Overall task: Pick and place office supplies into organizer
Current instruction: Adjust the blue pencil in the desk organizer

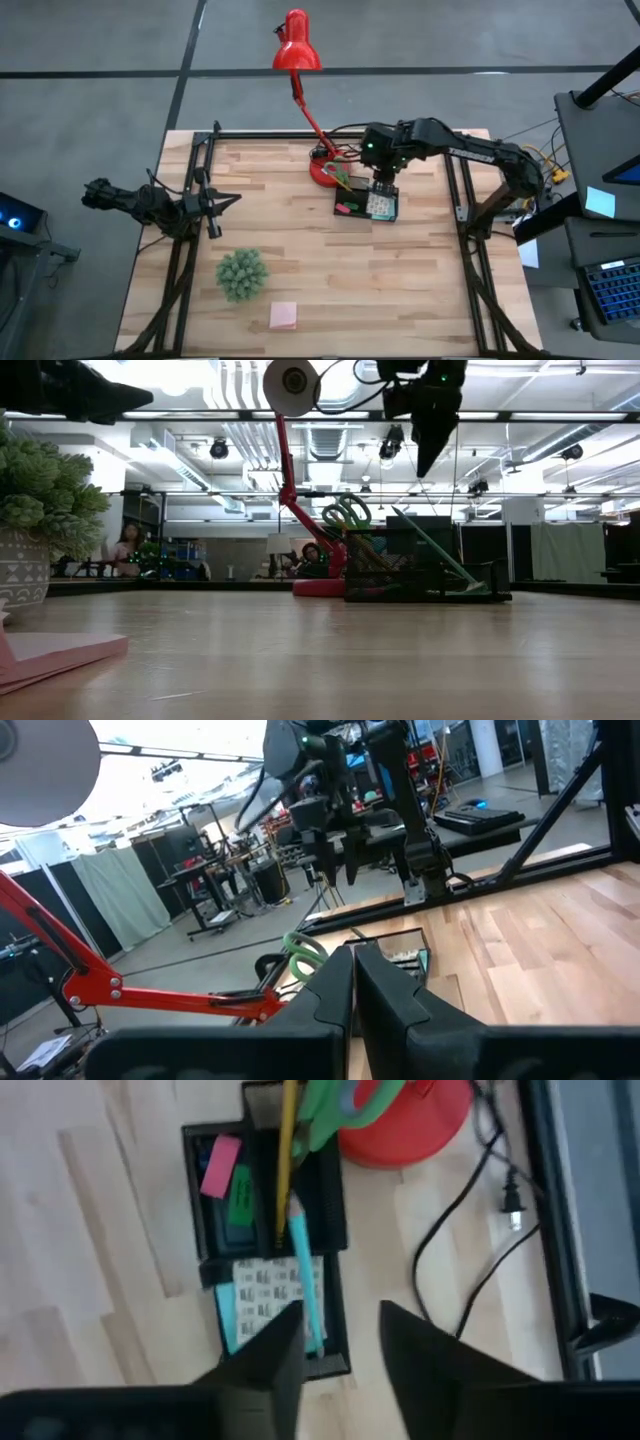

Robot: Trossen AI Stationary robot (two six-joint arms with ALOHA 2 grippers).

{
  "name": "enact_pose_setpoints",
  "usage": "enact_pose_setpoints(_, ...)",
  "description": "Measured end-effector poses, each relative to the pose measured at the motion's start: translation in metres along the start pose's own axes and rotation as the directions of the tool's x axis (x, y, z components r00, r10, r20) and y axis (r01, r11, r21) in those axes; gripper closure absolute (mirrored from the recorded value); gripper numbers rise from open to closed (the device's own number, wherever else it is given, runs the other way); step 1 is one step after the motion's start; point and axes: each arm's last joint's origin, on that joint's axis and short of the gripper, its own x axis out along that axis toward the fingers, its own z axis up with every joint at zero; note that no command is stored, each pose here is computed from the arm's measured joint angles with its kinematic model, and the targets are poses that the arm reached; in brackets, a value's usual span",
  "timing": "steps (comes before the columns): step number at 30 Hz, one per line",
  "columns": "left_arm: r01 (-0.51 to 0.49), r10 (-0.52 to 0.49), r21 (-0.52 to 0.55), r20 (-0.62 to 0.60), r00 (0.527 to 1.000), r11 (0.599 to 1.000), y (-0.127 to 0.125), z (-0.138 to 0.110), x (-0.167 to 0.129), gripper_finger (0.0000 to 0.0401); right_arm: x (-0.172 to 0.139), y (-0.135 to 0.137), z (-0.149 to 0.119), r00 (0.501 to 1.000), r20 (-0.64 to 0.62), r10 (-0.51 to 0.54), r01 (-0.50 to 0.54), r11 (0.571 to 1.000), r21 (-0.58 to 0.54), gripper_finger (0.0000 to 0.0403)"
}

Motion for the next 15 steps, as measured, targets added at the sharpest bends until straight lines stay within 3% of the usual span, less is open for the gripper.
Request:
enact_pose_setpoints(3,0.005,-0.005,0.007,-0.013,1.000,1.000,-0.001,-0.001,0.000,0.0401,0.006,0.001,-0.007,0.999,0.045,-0.009,0.009,1.000,0.009,0.0231)
enact_pose_setpoints(7,0.006,-0.006,0.006,-0.016,1.000,1.000,-0.001,-0.002,0.000,0.0401,0.026,0.007,-0.026,0.994,0.099,0.050,-0.041,0.994,-0.097,0.0192)
enact_pose_setpoints(15,0.006,-0.006,0.006,-0.015,1.000,1.000,-0.001,-0.002,0.000,0.0401,0.066,0.013,-0.056,0.967,0.253,0.032,0.012,0.985,-0.173,0.0182)
